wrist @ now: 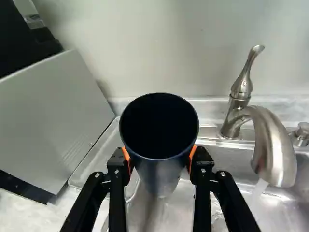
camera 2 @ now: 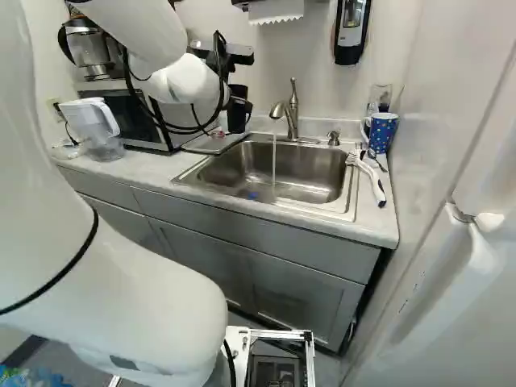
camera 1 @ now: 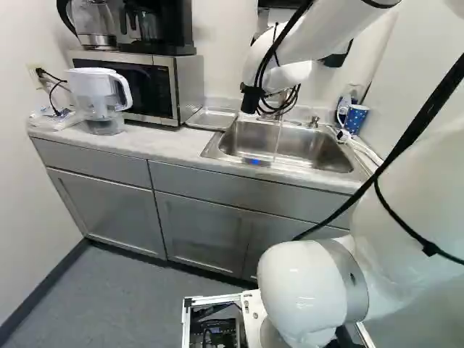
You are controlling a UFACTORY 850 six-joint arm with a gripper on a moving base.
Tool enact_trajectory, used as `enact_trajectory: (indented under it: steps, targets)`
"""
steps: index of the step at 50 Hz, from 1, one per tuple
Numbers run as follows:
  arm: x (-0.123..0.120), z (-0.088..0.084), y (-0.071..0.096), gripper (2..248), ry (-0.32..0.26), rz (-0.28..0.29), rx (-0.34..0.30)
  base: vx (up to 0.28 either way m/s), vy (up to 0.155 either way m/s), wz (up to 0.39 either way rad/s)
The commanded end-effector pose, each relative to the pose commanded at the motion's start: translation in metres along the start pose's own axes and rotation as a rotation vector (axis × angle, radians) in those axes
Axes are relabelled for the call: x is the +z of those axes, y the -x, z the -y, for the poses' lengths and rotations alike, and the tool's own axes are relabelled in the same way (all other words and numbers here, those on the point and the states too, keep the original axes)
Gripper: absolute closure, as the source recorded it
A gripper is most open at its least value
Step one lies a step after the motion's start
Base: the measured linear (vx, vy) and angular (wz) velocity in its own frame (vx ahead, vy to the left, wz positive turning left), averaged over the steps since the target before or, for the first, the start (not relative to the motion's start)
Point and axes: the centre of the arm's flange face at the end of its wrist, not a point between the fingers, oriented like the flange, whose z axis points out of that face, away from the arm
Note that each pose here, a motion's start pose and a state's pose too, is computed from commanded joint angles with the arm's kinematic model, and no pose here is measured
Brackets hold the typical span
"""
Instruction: Rinse the cup and place it in the tray
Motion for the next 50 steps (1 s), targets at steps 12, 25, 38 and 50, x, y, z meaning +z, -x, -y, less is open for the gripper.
enact_trajectory:
  steps: [12,25,38,50]
  targets:
    - [0.000,0.000,0.000,126,0.000,0.000,-0.063,0.000,0.000,0.000]
    - [0.002,0.002,-0.001,126,-0.004,0.001,-0.065,0.000,0.000,0.000]
    - [0.019,0.017,-0.006,126,-0.031,0.007,-0.075,0.000,0.000,0.000]
    - [0.037,0.033,-0.012,126,-0.058,0.012,-0.085,0.000,0.000,0.000]
